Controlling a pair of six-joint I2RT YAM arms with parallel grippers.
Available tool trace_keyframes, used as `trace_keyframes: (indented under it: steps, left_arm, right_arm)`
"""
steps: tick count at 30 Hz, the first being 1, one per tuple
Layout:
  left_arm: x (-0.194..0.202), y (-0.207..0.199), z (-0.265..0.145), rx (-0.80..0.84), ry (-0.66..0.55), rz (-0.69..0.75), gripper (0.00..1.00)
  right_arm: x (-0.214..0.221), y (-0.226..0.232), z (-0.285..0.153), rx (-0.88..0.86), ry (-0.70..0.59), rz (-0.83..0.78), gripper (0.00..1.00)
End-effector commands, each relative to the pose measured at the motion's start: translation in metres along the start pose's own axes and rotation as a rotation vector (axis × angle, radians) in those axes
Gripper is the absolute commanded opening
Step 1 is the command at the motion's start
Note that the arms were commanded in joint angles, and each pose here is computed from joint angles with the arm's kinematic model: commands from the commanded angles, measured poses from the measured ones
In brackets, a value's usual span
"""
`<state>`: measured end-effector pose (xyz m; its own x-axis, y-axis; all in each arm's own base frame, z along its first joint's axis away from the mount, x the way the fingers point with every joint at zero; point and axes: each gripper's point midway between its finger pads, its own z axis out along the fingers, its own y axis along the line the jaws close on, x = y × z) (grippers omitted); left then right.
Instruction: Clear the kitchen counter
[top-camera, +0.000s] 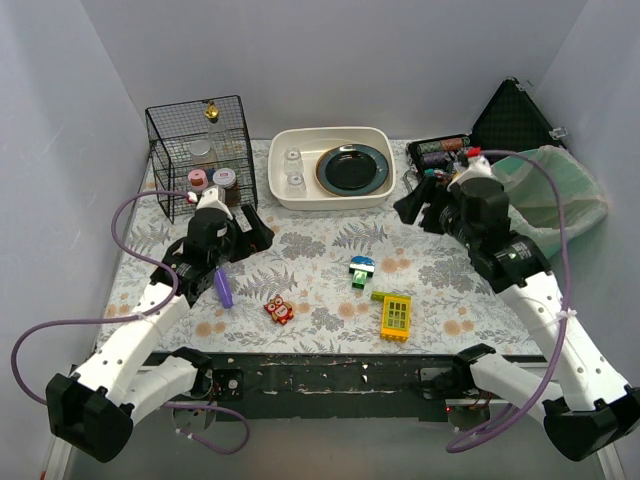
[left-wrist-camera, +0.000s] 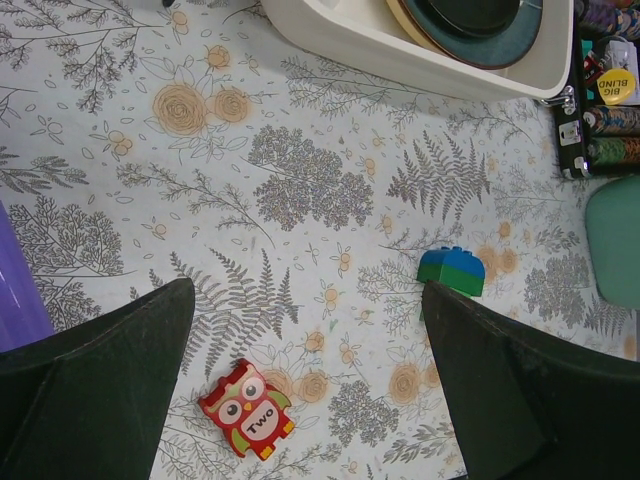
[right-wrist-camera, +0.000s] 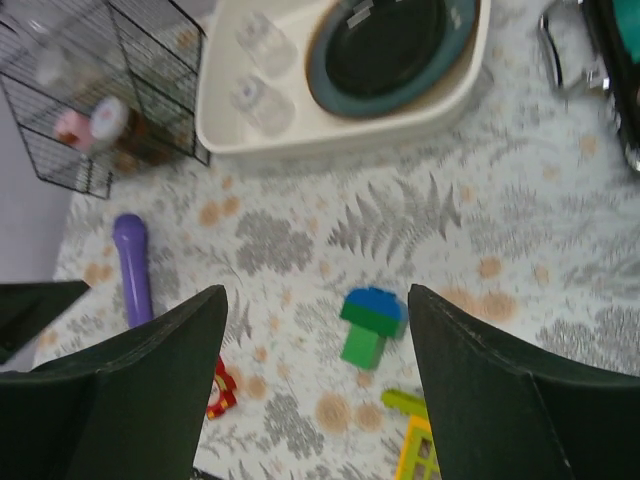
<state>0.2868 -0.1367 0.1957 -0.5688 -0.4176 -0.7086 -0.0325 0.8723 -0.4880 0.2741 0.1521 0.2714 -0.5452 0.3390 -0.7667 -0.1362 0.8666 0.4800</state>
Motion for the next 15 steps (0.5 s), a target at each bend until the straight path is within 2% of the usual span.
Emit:
trace_keyframes:
  steps: [1, 7, 15]
  left_arm:
    - [-0.021, -0.007, -0.015, 0.015, -0.073, -0.013, 0.98]
    - [-0.028, -0.009, -0.028, 0.020, -0.082, 0.018, 0.98]
    - [-0.084, -0.032, -0.058, 0.027, -0.211, 0.045, 0.98]
  right_arm:
    - [-0.063, 0.024, -0.019, -0.013, -0.141, -0.071, 0.81]
    - [-0.069, 0.031, -0.024, -0.047, -0.164, -0.060, 0.82]
    - [-0.013, -0.008, -0.022, -0.010, -0.134, -0.056, 0.81]
